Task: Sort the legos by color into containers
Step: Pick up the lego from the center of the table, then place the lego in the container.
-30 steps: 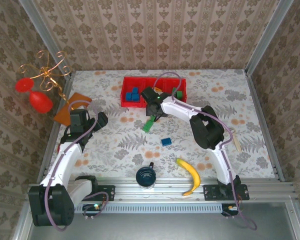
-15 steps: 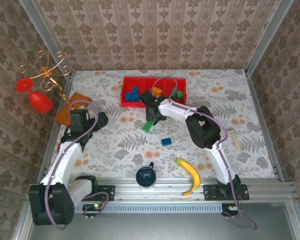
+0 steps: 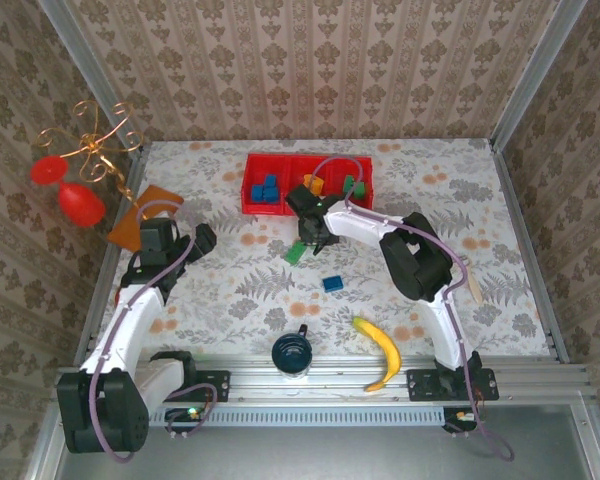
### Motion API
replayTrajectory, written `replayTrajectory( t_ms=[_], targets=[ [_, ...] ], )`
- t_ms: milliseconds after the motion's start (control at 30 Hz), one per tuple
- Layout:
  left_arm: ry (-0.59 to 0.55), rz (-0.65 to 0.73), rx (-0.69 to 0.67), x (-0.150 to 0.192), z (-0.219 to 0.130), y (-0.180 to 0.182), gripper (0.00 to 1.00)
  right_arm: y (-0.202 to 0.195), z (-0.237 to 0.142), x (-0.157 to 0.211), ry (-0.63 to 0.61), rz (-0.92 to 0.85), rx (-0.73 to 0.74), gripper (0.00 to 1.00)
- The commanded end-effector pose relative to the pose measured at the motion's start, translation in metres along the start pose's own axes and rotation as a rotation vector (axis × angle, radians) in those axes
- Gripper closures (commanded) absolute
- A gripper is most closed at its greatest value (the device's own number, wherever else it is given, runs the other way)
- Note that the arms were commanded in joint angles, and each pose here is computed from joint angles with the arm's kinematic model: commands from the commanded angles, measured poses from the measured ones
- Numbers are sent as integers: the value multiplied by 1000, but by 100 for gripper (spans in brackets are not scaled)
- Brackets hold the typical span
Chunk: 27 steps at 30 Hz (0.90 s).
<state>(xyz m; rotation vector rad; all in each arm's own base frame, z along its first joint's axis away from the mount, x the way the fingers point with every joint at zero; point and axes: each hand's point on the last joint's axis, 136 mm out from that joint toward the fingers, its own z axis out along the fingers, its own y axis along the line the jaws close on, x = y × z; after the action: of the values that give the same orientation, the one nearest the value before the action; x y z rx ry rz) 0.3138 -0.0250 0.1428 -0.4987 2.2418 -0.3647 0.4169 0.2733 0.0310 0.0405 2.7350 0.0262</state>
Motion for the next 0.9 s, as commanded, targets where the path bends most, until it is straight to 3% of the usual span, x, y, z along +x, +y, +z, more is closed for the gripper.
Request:
replayTrajectory(
  t_ms=[0, 233, 433, 867],
  targets=[
    [-18, 16, 13, -7, -7, -3, 0, -6, -33, -15, -48, 4, -15, 84],
    [-11, 48, 42, -6, -8, -9, 0, -19, -68, -39, -135, 1, -2, 86],
    [2, 112, 81, -4, -8, -24, 0, -51, -92, -80, -224, 18, 36, 86],
    [23, 244, 187, 16, -6, -78, 0, -91, -68, -152, -297, 54, 94, 79]
  ],
)
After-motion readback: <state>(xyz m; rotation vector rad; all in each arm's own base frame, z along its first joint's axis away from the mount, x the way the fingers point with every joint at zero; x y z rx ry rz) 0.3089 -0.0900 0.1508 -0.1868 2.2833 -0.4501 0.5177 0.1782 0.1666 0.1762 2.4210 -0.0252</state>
